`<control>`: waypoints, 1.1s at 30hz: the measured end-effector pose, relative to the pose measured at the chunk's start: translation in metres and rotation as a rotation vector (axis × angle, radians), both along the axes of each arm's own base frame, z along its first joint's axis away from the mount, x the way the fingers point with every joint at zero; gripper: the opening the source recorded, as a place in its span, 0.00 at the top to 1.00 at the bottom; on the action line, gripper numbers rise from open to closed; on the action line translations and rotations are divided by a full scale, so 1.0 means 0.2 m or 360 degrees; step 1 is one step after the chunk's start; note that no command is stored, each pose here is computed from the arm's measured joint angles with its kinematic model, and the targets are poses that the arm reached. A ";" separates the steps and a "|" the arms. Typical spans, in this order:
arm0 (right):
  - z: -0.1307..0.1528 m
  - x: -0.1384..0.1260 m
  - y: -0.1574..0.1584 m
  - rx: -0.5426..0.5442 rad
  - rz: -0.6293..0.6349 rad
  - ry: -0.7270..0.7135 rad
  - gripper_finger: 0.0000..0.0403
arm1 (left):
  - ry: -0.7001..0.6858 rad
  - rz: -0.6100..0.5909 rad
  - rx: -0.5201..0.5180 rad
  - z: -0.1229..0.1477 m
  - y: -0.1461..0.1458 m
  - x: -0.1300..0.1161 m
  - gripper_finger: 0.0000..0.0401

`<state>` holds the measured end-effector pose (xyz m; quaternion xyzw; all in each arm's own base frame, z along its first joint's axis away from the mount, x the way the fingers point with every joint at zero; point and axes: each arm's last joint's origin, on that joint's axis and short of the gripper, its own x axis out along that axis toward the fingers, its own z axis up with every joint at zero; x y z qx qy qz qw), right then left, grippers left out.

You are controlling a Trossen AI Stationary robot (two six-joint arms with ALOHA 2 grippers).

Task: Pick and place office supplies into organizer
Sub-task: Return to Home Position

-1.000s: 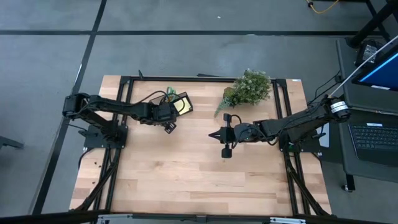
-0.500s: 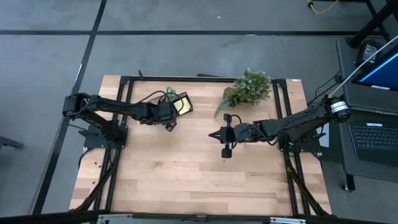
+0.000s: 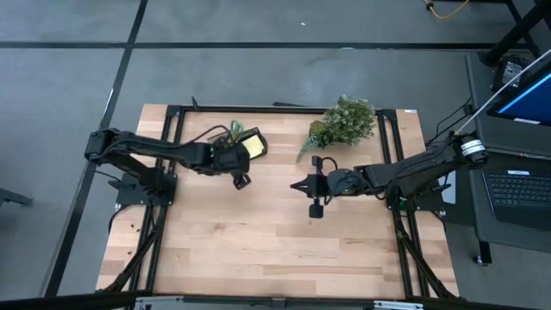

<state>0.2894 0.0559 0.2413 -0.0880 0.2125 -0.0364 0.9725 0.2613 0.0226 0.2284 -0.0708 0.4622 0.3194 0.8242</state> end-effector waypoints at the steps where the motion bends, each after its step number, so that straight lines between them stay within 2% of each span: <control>1: 0.02 -0.01 0.00 0.0001 0.0008 -0.0018 0.99 | -0.0007 -0.0056 0.0057 0.03 -0.02 0.01 0.88; 6: 0.13 -0.10 0.02 -0.0005 0.0063 -0.0100 0.99 | -0.0113 -0.0175 0.0339 0.18 -0.12 -0.02 0.99; 12: 0.24 -0.21 0.01 -0.0025 0.0087 -0.0166 0.99 | -0.0363 -0.0282 0.0369 0.26 -0.22 -0.19 1.00; 17: 0.26 -0.25 -0.01 -0.0031 0.0089 -0.0161 0.99 | -0.0675 -0.0502 0.0332 0.19 -0.30 -0.31 1.00; 23: 0.23 -0.24 0.00 0.0008 0.0076 -0.0143 0.99 | -0.1065 -0.0893 0.0273 0.05 -0.33 -0.37 1.00; 29: 0.05 -0.27 0.00 0.0106 0.0145 -0.0272 0.99 | -0.1180 -0.0961 0.0232 -0.07 -0.25 -0.44 1.00; 33: 0.02 -0.31 -0.01 0.0115 0.0193 -0.0349 0.99 | -0.1278 -0.0965 0.0267 -0.08 -0.17 -0.49 0.99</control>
